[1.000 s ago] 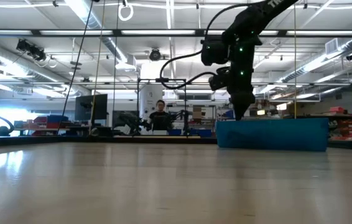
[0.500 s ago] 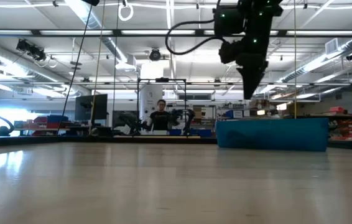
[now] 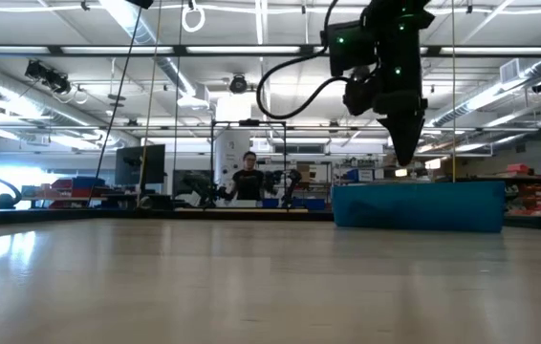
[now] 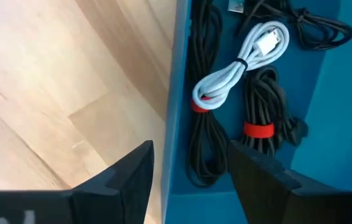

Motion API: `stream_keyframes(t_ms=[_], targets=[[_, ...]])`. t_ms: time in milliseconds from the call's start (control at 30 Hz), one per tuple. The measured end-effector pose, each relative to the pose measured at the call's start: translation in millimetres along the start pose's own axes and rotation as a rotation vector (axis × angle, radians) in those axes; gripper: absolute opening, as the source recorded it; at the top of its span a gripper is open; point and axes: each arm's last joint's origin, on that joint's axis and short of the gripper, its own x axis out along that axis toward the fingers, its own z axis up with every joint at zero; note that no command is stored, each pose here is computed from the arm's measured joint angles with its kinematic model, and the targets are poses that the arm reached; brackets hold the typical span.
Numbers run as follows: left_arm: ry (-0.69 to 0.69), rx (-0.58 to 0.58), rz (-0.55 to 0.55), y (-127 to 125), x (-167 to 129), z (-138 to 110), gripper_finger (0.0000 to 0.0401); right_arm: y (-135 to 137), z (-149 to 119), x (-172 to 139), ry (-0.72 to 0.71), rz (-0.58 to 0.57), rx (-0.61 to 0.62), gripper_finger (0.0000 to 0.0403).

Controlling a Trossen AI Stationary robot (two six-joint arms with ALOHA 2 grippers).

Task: Pick and place USB-C Cables
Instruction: Move the blue bin to the center of the table

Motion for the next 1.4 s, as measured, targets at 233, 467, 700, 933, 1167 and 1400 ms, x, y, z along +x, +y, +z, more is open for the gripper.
stream_keyframes(t_ms=[233,467,700,933,1167,1400], targets=[[0.002,0.007,-0.004,-1,-1,-1,0.0172,5,7,12,0.028,0.02,-0.015,0.0191],[-0.001,-0.006,-0.016,-4,-4,-2,0.0172,11,12,31,0.101,0.007,-0.04,0.0181],[0.0,-0.002,-0.022,-6,-5,-3,0.0172,13,13,35,0.11,0.004,-0.054,0.0156],[0.0,-0.004,-0.022,-6,-5,-3,0.0172,13,13,35,0.109,0.005,-0.06,0.0104],[0.0,-0.006,-0.022,-6,-5,-3,0.0172,13,13,35,0.111,0.01,-0.053,0.0061],[0.0,-0.006,-0.022,-6,-5,-3,0.0172,11,14,40,0.122,0.015,-0.045,0.0056]])
